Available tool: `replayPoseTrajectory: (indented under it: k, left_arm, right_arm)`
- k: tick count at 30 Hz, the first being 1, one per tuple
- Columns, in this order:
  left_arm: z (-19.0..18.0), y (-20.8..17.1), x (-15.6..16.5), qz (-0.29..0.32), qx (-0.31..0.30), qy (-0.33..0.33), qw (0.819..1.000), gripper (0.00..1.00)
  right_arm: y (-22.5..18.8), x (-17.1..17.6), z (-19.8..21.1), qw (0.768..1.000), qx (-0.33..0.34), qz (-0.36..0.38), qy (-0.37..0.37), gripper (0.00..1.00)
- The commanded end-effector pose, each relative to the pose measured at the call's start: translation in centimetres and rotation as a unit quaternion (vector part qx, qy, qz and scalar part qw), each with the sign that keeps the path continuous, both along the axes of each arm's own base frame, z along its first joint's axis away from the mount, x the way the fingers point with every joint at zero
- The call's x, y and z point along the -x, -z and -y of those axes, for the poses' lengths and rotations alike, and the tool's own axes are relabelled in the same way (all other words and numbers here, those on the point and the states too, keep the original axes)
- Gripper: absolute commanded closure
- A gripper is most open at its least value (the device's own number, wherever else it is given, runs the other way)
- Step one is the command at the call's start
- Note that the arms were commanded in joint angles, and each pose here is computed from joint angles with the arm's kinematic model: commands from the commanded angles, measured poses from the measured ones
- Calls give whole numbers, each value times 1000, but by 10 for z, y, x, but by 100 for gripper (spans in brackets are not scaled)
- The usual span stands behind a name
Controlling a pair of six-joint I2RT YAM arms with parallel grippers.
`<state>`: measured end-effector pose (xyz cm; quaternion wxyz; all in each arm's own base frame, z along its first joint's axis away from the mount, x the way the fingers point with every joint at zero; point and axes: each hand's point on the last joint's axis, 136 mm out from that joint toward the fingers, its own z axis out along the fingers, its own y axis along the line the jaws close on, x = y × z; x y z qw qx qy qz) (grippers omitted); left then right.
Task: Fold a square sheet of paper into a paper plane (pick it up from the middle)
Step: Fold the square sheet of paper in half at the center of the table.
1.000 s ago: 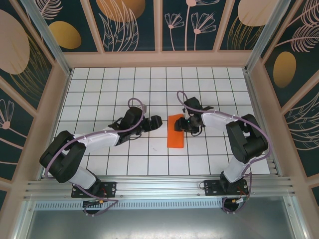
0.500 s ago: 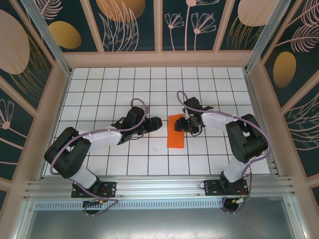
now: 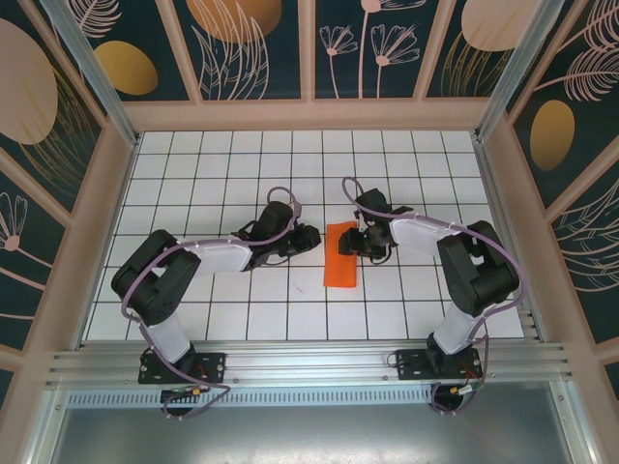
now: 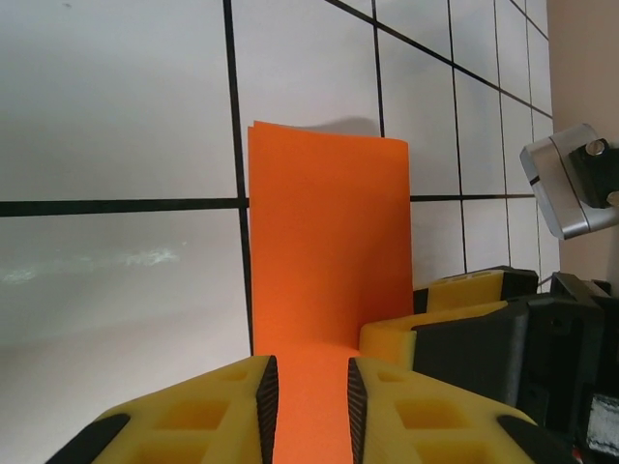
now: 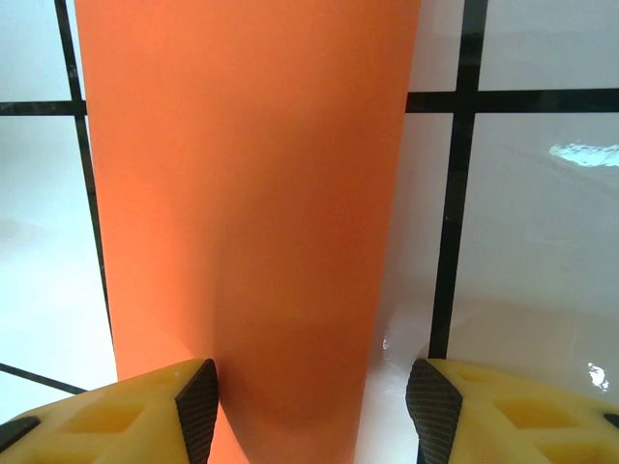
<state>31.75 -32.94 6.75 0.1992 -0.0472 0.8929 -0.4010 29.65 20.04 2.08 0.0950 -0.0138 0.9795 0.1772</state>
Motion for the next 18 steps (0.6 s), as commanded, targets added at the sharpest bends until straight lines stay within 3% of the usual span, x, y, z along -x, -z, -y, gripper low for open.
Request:
replayPoseTrajectory:
  k: [1,6,18]
  left_arm:
    - [17,0,0,-7,9,16,1000,74]
    - [27,6,2,-14,7,23,1000,73]
    - [34,25,5,-34,-11,27,999,83]
  right_arm:
    - [24,8,17,998,49,-28,12,41]
    - [22,8,15,999,43,-26,16,41]
    - [23,8,16,998,45,-27,17,41]
